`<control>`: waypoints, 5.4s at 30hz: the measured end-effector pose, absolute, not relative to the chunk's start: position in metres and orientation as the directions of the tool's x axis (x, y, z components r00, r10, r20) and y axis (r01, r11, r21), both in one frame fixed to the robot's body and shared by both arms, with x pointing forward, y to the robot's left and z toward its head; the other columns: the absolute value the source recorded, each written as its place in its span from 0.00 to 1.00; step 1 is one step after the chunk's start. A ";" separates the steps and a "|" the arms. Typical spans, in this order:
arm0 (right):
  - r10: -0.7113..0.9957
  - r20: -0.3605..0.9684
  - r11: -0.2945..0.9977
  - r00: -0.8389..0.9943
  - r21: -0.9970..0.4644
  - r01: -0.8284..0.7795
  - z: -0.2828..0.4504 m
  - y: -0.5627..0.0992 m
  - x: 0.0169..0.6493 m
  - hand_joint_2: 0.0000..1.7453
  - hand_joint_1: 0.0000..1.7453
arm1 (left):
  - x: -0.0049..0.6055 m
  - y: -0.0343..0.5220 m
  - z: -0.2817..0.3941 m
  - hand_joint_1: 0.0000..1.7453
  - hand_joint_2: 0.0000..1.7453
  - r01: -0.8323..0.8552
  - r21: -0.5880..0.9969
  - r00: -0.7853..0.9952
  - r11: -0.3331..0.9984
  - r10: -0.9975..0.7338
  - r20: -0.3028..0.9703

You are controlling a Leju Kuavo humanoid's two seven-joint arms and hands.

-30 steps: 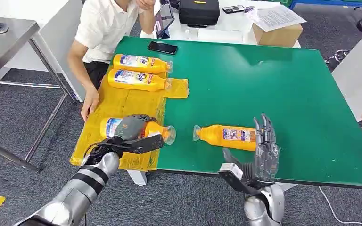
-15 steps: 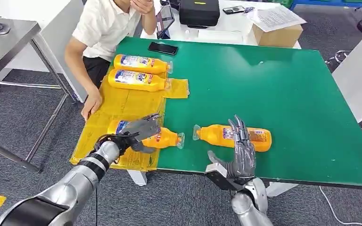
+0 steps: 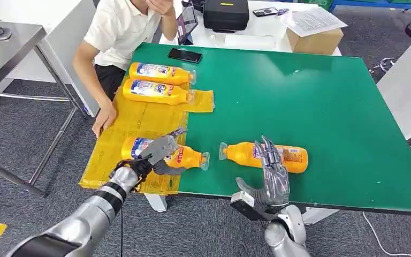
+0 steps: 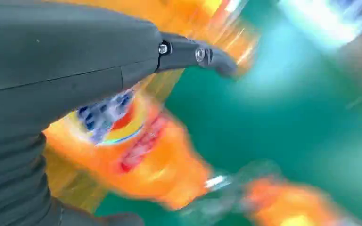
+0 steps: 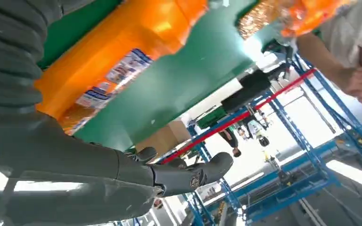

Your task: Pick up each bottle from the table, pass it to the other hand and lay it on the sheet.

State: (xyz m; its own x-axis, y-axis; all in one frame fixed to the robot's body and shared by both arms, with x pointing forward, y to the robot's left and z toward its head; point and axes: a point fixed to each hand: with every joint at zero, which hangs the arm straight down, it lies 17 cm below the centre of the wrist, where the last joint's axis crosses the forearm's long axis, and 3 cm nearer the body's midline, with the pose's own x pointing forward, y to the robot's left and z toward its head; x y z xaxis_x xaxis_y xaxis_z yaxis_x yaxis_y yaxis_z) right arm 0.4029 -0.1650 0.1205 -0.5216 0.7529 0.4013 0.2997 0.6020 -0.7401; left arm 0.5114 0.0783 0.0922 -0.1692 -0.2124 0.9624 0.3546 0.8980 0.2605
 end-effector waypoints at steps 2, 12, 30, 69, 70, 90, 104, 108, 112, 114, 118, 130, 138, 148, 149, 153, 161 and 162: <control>0.775 0.371 0.569 -0.512 -0.762 0.309 0.118 -0.168 0.396 1.00 0.00 | 0.499 0.073 0.116 0.00 1.00 0.294 0.217 -0.247 0.931 -0.146 0.958; 0.913 0.260 0.355 -0.314 -0.886 0.298 0.095 -0.231 0.407 1.00 0.00 | 0.415 0.073 0.235 0.00 1.00 0.032 0.099 -0.594 0.995 -0.061 0.802; 0.971 0.153 0.158 -0.181 -0.987 0.011 0.035 -0.316 0.416 1.00 0.00 | 0.401 0.153 0.248 0.00 1.00 -0.137 -0.170 -0.533 0.976 0.073 0.843; 0.940 0.060 0.036 -0.336 -0.996 -0.076 0.057 -0.281 0.508 1.00 0.00 | 0.408 0.137 0.268 0.00 1.00 -0.079 -0.198 -0.554 0.977 0.122 0.823; 0.939 0.069 0.041 -0.338 -0.995 -0.090 0.056 -0.278 0.508 1.00 0.00 | 0.408 0.137 0.268 0.00 1.00 -0.080 -0.197 -0.555 0.977 0.121 0.823; 0.939 0.298 0.203 -0.172 -0.883 -0.423 0.007 -0.311 0.510 1.00 0.00 | 0.419 0.116 0.255 0.00 1.00 -0.020 -0.183 -0.502 0.983 0.149 0.852; 0.942 0.306 0.214 -0.139 -0.866 -0.453 0.003 -0.318 0.510 1.00 0.00 | 0.421 0.112 0.250 0.00 1.00 -0.004 -0.190 -0.481 0.982 0.165 0.861; 0.956 0.272 0.192 -0.109 -0.863 -0.467 -0.001 -0.331 0.510 1.00 1.00 | 0.421 0.110 0.249 0.00 1.00 0.003 -0.191 -0.476 0.982 0.169 0.863; 0.958 0.269 0.195 -0.099 -0.866 -0.460 -0.001 -0.336 0.509 1.00 1.00 | 0.421 0.109 0.249 0.00 1.00 0.006 -0.188 -0.473 0.982 0.168 0.865; 0.937 0.334 0.253 -0.104 -0.853 -0.456 0.000 -0.329 0.507 1.00 1.00 | 0.421 0.108 0.248 0.00 1.00 0.012 -0.188 -0.469 0.982 0.171 0.866; 0.858 0.502 0.411 -0.108 -0.797 -0.442 0.001 -0.308 0.498 1.00 1.00 | 0.421 0.106 0.247 0.00 1.00 0.020 -0.198 -0.463 0.980 0.185 0.867; 0.551 0.831 0.756 -0.075 -0.535 -0.377 0.024 -0.265 0.478 1.00 1.00 | 0.427 0.106 0.229 0.00 1.00 0.037 -0.292 -0.386 0.956 0.283 0.878; 0.367 0.918 0.855 -0.150 -0.396 -0.334 0.060 -0.240 0.470 1.00 1.00 | 0.426 0.107 0.213 0.00 1.00 0.044 -0.352 -0.338 0.935 0.345 0.876; 0.222 0.941 0.891 -0.256 -0.302 -0.338 0.100 -0.213 0.455 1.00 1.00 | 0.417 0.079 0.159 0.00 1.00 0.154 -0.593 -0.032 0.791 0.603 0.797; 0.187 0.942 0.889 -0.278 -0.283 -0.360 0.109 -0.201 0.450 1.00 1.00 | 0.410 0.068 0.148 0.00 1.00 0.189 -0.639 0.043 0.746 0.644 0.764; 0.059 0.942 0.855 -0.331 -0.219 -0.470 0.134 -0.144 0.428 1.00 1.00 | 0.394 0.045 0.119 0.00 1.00 0.256 -0.702 0.175 0.664 0.683 0.709; -0.137 0.911 0.709 -0.389 -0.184 -0.681 0.159 -0.057 0.377 1.00 1.00 | 0.395 0.023 0.126 0.00 1.00 0.335 -0.772 0.272 0.540 0.729 0.629; -0.147 0.909 0.695 -0.391 -0.186 -0.694 0.159 -0.052 0.372 1.00 1.00 | 0.397 0.023 0.128 0.00 1.00 0.340 -0.775 0.274 0.533 0.733 0.623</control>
